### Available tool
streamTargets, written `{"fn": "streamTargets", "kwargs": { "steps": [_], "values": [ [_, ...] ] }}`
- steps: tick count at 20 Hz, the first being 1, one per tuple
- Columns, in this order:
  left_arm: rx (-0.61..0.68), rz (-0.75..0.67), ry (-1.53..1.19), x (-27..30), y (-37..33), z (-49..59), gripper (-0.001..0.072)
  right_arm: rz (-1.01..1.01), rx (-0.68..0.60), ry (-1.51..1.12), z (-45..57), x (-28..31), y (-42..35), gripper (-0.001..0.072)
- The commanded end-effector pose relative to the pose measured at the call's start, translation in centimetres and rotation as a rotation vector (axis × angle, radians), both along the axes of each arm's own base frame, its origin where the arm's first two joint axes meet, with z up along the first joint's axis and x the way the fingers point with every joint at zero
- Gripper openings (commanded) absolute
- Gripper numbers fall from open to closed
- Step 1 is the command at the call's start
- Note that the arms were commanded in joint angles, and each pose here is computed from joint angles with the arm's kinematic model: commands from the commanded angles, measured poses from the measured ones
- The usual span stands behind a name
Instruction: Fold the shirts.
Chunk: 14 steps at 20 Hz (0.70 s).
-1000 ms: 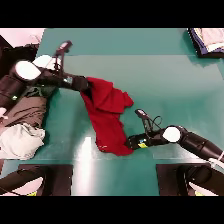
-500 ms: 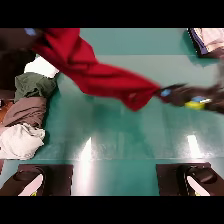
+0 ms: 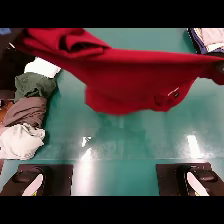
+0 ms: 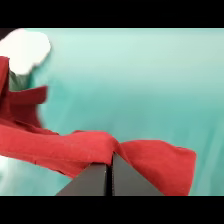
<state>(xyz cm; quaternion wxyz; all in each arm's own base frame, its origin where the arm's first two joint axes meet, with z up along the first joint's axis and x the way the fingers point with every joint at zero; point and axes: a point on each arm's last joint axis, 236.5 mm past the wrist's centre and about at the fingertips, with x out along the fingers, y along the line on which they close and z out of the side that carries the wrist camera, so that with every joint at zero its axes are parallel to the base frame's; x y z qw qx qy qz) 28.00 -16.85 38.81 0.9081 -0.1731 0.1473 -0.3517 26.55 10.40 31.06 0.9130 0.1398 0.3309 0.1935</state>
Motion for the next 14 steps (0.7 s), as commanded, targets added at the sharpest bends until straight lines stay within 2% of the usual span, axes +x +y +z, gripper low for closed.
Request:
{"fn": "streamTargets", "kwargs": {
  "steps": [1,5,11,12,13,14],
  "values": [
    [0.06,0.023,0.167,3.0,0.5,-7.2,0.0026,0.093,-0.046,0.231,-4.7,1.0,1.3,0.0013],
    [0.079,0.025,0.47,7.6,0.5,-19.3,0.0027,0.154,-0.06,0.436,-11.3,5.6,3.5,0.0014],
    [0.015,0.109,0.689,14.6,0.9,-29.7,0.0029,0.064,-0.004,0.44,-18.6,15.7,4.8,0.0015],
    [0.014,0.117,0.708,15.0,1.0,-30.6,0.0146,0.045,0.004,0.441,-19.7,16.9,4.6,0.0029],
    [0.009,0.127,0.717,15.3,1.1,-31.1,0.051,0.028,0.015,0.448,-20.6,17.8,4.4,0.0275],
    [0.002,0.134,0.717,15.5,1.4,-31.0,0.0675,0.013,0.027,0.468,-21.5,18.3,3.9,0.0527]
  ]
}}
